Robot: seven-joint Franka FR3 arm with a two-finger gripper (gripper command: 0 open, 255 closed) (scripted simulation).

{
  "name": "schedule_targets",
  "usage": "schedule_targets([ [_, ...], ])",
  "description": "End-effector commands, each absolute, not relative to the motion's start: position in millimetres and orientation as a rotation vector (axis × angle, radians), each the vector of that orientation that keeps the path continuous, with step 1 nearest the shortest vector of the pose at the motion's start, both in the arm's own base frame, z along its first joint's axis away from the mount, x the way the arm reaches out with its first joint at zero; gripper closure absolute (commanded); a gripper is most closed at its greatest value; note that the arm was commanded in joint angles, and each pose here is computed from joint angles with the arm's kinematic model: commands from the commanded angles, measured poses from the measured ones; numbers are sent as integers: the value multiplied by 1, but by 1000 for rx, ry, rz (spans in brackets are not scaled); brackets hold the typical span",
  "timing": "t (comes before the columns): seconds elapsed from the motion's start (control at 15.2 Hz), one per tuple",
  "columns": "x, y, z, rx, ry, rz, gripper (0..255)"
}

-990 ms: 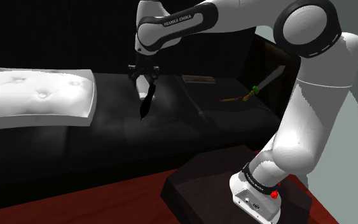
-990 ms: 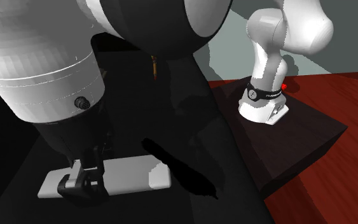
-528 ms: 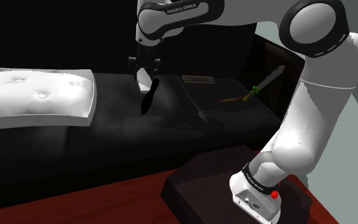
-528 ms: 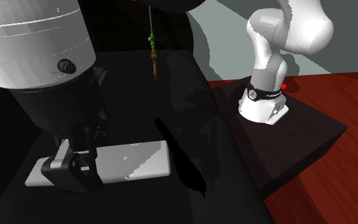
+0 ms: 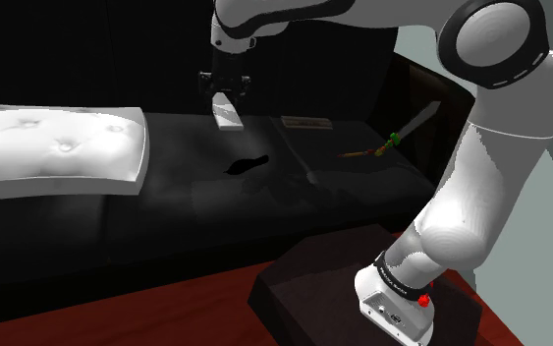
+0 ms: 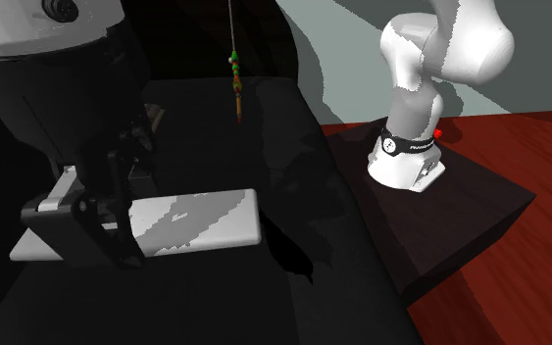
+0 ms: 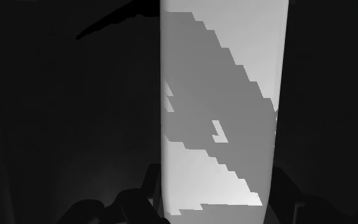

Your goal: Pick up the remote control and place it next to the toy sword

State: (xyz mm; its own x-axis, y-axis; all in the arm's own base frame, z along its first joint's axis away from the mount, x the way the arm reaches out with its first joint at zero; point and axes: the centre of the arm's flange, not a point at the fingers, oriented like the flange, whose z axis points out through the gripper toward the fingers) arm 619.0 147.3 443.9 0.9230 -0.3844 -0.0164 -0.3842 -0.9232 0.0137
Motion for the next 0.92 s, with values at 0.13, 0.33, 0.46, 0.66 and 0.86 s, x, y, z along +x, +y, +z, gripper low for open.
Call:
schedule_targets([
  [0.13, 618, 148, 465, 3071, -613, -30, 255],
  [0.33, 618, 148, 481, 3071, -613, -30, 255],
  [0.46, 618, 148, 491, 3071, -613, -30, 255],
  [0.66, 618, 148, 507, 3071, -613, -30, 255],
  [0.86, 618, 148, 523, 3071, -613, -30, 255],
])
